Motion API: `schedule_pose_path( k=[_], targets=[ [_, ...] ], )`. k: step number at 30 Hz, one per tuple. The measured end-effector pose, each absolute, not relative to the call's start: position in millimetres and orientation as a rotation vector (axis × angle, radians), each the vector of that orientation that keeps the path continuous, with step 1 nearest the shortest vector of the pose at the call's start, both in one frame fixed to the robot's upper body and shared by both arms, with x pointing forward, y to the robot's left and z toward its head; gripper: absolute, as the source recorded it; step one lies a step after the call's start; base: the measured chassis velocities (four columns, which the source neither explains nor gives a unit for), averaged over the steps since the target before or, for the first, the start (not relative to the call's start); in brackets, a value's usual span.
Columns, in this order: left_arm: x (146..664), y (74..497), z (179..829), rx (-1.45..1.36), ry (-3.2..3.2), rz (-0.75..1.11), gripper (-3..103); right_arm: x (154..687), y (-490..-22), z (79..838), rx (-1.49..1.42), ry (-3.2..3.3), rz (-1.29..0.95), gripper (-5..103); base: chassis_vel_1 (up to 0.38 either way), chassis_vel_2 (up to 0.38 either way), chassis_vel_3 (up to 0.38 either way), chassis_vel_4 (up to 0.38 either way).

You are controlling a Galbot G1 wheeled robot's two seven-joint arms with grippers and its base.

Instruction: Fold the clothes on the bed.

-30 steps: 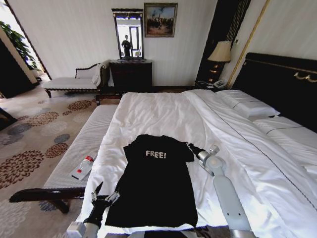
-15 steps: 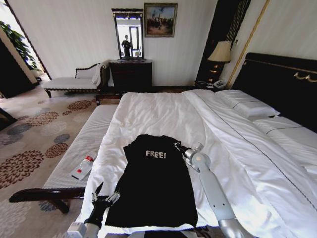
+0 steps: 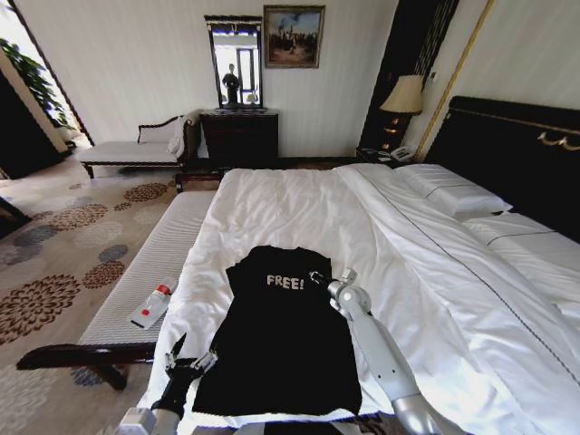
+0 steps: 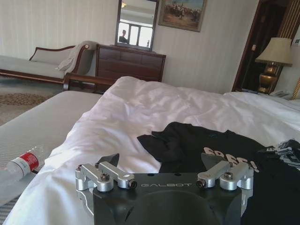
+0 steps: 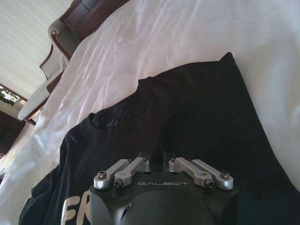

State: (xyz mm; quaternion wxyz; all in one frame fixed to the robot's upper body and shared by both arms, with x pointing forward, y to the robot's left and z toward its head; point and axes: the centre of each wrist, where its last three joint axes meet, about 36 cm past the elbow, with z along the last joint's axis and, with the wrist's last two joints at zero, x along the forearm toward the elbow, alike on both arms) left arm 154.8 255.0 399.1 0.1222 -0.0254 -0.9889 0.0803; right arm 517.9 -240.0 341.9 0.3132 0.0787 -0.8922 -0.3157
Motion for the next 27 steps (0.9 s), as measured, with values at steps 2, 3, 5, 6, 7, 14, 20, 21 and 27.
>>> schedule_pose_path(
  k=[2, 3, 5, 6, 7, 14, 20, 21, 27],
  targets=[
    [154.7, 254.5, 398.3, -0.073, -2.884, 0.235, 99, 514.1, -238.3, 339.5, 0.214, -2.352, -0.823, 24, 0.0, 0.0, 0.0, 0.0],
    [154.8, 253.9, 398.0, -0.073, -2.885, 0.237, 99, 511.7, -237.3, 339.2, 0.217, -2.352, -0.822, 24, 0.0, 0.0, 0.0, 0.0],
    [154.6, 253.1, 397.7, -0.072, -2.884, 0.24, 99, 509.2, -236.6, 339.3, 0.22, -2.353, -0.822, 29, 0.0, 0.0, 0.0, 0.0],
    [154.1, 252.4, 397.0, -0.072, -2.882, 0.241, 99, 506.4, -235.9, 339.6, 0.224, -2.356, -0.824, 35, 0.0, 0.0, 0.0, 0.0],
    [153.7, 252.0, 396.3, -0.072, -2.88, 0.239, 99, 504.6, -235.6, 340.1, 0.228, -2.36, -0.825, 40, 0.0, 0.0, 0.0, 0.0],
    [151.9, 249.1, 393.3, -0.082, -2.879, 0.233, 100, 489.5, -235.3, 349.5, 0.285, -2.423, -0.794, 68, 0.0, 0.0, 0.0, 0.0],
    [153.8, 248.2, 390.3, -0.086, -2.878, 0.241, 99, 478.1, -245.9, 363.8, 0.255, -2.469, -0.85, 90, 0.0, 0.0, 0.0, 0.0],
    [154.8, 248.3, 389.1, -0.087, -2.879, 0.241, 99, 474.8, -250.1, 366.6, 0.235, -2.478, -0.867, 95, 0.0, 0.0, 0.0, 0.0],
    [164.6, 251.1, 383.8, -0.087, -2.887, 0.244, 99, 446.0, -269.4, 368.5, 0.141, -2.506, -0.92, 100, 0.0, 0.0, 0.0, 0.0]
  ],
)
